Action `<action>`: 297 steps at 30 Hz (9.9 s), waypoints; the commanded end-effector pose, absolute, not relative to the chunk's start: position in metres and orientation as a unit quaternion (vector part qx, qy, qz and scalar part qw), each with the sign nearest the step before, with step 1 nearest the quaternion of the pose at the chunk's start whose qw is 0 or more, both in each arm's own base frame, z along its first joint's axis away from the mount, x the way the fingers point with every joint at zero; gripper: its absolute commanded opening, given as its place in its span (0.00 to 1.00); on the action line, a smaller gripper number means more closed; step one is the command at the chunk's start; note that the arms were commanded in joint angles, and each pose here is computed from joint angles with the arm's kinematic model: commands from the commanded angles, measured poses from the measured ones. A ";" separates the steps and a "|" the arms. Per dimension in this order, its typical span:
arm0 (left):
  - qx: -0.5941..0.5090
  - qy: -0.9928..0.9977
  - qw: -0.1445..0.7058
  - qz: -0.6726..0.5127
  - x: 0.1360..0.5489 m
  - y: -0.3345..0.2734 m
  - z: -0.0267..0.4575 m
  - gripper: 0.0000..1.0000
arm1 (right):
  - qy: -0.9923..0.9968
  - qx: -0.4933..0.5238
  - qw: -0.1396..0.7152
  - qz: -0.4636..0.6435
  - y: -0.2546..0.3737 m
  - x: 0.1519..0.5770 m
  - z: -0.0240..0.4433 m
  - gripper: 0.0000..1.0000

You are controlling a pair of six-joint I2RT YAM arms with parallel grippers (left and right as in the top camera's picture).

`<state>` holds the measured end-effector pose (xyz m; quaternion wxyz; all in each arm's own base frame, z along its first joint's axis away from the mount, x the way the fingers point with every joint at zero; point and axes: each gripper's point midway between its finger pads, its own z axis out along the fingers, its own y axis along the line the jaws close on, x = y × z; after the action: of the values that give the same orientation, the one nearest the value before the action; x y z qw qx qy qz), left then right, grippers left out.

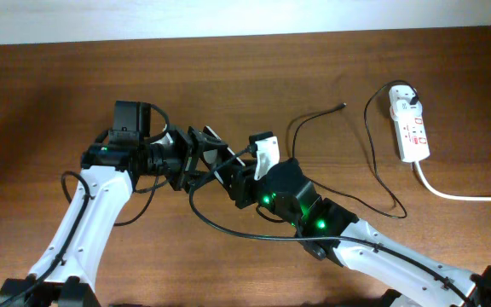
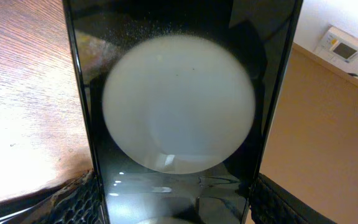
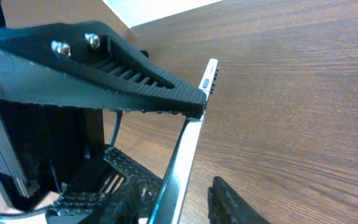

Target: Plug charger to phone and switch on socket

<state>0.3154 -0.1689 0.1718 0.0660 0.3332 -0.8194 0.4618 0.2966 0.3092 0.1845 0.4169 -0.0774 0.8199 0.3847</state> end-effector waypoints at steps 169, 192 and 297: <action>0.289 -0.866 0.098 0.395 0.275 -0.131 0.059 0.00 | 0.946 0.315 0.049 0.059 0.092 0.475 -0.026 0.11; 0.289 -0.866 0.098 0.395 0.275 -0.131 0.059 0.00 | 0.999 0.030 -0.019 0.029 0.160 0.415 -0.029 0.50; -0.019 -0.729 -0.126 0.673 0.354 -0.210 0.220 0.00 | 0.943 -0.166 0.220 0.188 0.249 0.230 0.188 0.04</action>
<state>0.3582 -0.2082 0.2155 -0.1260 0.0055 -0.7327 0.6687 0.2281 0.2502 0.1890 0.2147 -0.1671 0.9422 0.1954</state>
